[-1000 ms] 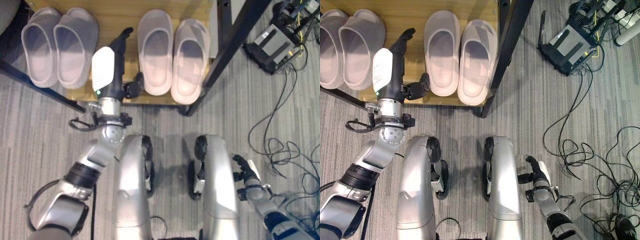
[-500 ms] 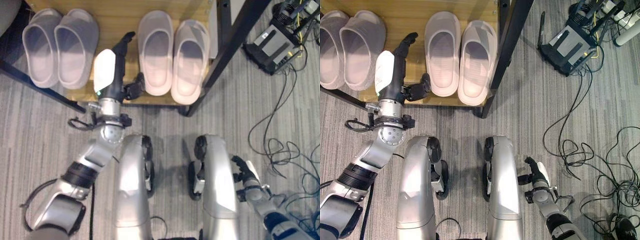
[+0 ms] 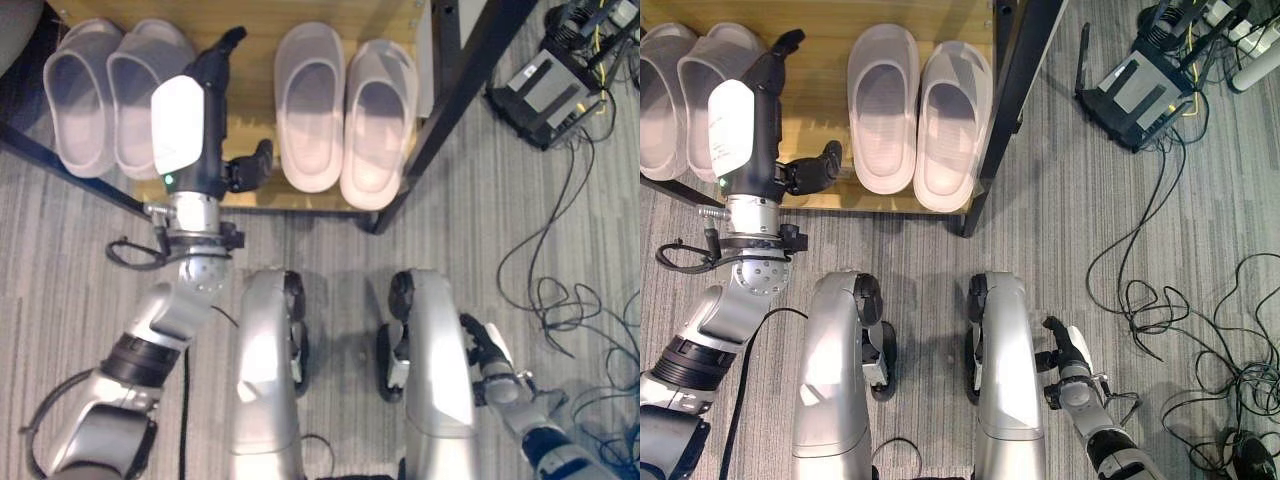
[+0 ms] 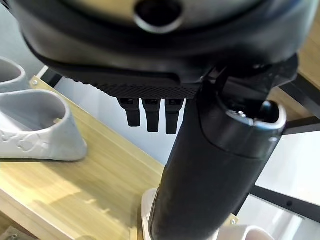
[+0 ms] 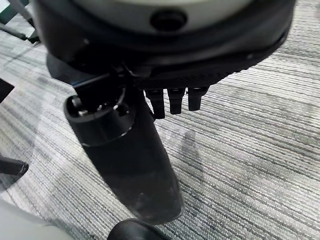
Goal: Arrange the slippers neatly on the shoe rack.
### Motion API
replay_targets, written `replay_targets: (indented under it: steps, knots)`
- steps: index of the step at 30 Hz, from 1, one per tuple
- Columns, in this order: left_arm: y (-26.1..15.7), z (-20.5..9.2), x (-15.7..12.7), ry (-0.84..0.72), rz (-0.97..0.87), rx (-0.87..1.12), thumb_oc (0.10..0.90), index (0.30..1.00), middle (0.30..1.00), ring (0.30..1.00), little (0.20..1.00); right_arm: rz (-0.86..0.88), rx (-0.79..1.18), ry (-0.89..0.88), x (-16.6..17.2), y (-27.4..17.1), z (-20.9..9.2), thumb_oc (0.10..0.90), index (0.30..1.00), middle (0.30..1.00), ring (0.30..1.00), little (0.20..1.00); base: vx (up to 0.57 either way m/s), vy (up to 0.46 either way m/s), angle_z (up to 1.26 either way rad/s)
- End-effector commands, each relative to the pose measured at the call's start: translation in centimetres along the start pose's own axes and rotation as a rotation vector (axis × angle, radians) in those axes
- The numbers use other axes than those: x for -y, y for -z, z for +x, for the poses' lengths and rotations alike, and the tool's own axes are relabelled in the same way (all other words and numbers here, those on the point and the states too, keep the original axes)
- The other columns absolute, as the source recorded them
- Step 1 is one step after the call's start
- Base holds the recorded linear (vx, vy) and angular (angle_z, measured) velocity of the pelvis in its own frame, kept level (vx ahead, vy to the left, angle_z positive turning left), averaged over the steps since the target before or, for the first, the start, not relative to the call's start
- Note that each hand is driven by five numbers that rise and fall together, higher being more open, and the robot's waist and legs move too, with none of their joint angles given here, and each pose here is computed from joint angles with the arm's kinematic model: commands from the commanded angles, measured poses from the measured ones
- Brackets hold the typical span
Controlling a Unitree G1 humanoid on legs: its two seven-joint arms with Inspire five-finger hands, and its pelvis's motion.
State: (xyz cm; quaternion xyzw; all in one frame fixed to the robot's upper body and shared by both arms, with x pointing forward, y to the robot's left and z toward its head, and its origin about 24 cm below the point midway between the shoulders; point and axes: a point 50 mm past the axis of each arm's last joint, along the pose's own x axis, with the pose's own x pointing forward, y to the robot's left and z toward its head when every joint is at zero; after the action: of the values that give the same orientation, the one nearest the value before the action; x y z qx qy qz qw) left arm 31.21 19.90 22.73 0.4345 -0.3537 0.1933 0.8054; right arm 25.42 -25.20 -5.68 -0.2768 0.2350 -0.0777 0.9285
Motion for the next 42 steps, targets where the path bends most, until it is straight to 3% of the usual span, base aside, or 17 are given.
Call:
replay_targets:
  steps: [1, 7, 11, 17, 25, 26, 29, 30, 32, 34, 35, 38, 42]
  knots:
    - [-4.6, 2.0, -4.5, -0.257, -0.061, 0.263, 0.8, 0.9, 0.9, 0.9, 0.9, 0.011, 0.014, 0.111, 2.7, 0.3, 0.1, 0.8, 0.9, 0.9, 0.9, 0.9, 0.0, -0.032, 0.01]
    - [-4.4, -0.3, -5.1, -0.249, -0.161, 0.26, 0.8, 0.9, 0.9, 0.9, 0.9, 0.037, 0.078, 0.186, 4.3, -1.7, 0.8, 0.8, 0.9, 0.9, 0.9, 0.9, -0.04, -0.043, 0.08]
    - [-4.3, -2.1, -5.4, -0.214, -0.217, 0.286, 0.8, 0.9, 0.9, 0.9, 0.9, 0.052, 0.236, 0.217, 5.7, -5.5, 1.1, 0.8, 0.9, 0.9, 0.9, 0.9, -0.14, -0.009, 0.21]
    - [-3.3, -4.2, -3.6, -0.027, -0.271, 0.227, 0.8, 0.9, 0.9, 0.9, 0.9, 0.055, 0.314, 0.221, 6.0, -6.9, 0.7, 0.8, 0.9, 0.9, 0.9, 0.9, -0.1, -0.042, 0.15]
    - [-1.9, -8.0, 0.1, 0.234, -0.374, 0.076, 0.8, 0.9, 0.9, 0.9, 0.9, 0.031, 0.259, 0.141, 3.8, -5.0, 0.1, 0.8, 0.9, 0.9, 0.9, 0.9, -0.03, 0.034, 0.1]
    - [-0.5, -10.4, 1.4, 0.347, -0.367, -0.022, 0.8, 0.9, 0.9, 0.9, 0.9, 0.001, 0.201, 0.103, 2.9, -3.1, -0.4, 0.8, 0.9, 0.9, 0.9, 0.9, -0.01, 0.037, -0.09]
    - [0.6, -11.7, 2.0, 0.405, -0.344, -0.084, 0.8, 0.9, 0.9, 0.9, 0.9, -0.024, 0.153, 0.08, 2.4, -1.8, -0.7, 0.8, 0.9, 0.9, 0.9, 0.9, 0.04, 0.004, -0.11]
    - [1.8, -13.5, 2.8, 0.467, -0.325, -0.162, 0.8, 0.9, 0.9, 0.9, 0.9, -0.043, 0.09, 0.054, 1.8, 0.1, -1.2, 0.8, 0.9, 0.9, 0.9, 0.9, 0.12, 0.01, -0.04]
    - [2.2, -14.5, 3.2, 0.506, -0.321, -0.192, 0.8, 0.9, 0.9, 0.9, 0.9, -0.051, 0.055, 0.037, 1.4, 1.0, -1.5, 0.8, 0.9, 0.9, 0.9, 0.9, 0.09, 0.0, 0.0]
    - [4.1, -18.2, 4.9, 0.646, -0.298, -0.339, 0.8, 0.9, 0.9, 0.9, 0.9, -0.07, -0.042, -0.015, 0.3, 3.6, -2.5, 0.8, 0.9, 0.9, 0.9, 0.9, 0.09, -0.05, -0.02]
    - [4.1, -18.2, 4.9, 0.647, -0.298, -0.338, 0.8, 0.9, 0.9, 0.9, 0.9, -0.07, -0.043, -0.015, 0.3, 3.6, -2.5, 0.8, 0.9, 0.9, 0.9, 0.9, 0.21, -0.083, -0.03]
    - [7.1, -25.5, 6.6, 0.834, -0.221, -0.617, 0.8, 0.9, 0.9, 0.9, 0.9, -0.077, -0.178, -0.105, -1.8, 7.6, -5.0, 0.8, 0.9, 0.9, 0.9, 0.9, 0.26, -0.067, -0.02]
    - [7.7, -29.2, 6.7, 0.917, -0.16, -0.726, 0.8, 0.9, 0.9, 0.9, 0.9, -0.067, -0.29, -0.125, -2.5, 10.2, -6.8, 0.8, 0.9, 0.9, 0.9, 0.9, 0.13, -0.028, 0.02]
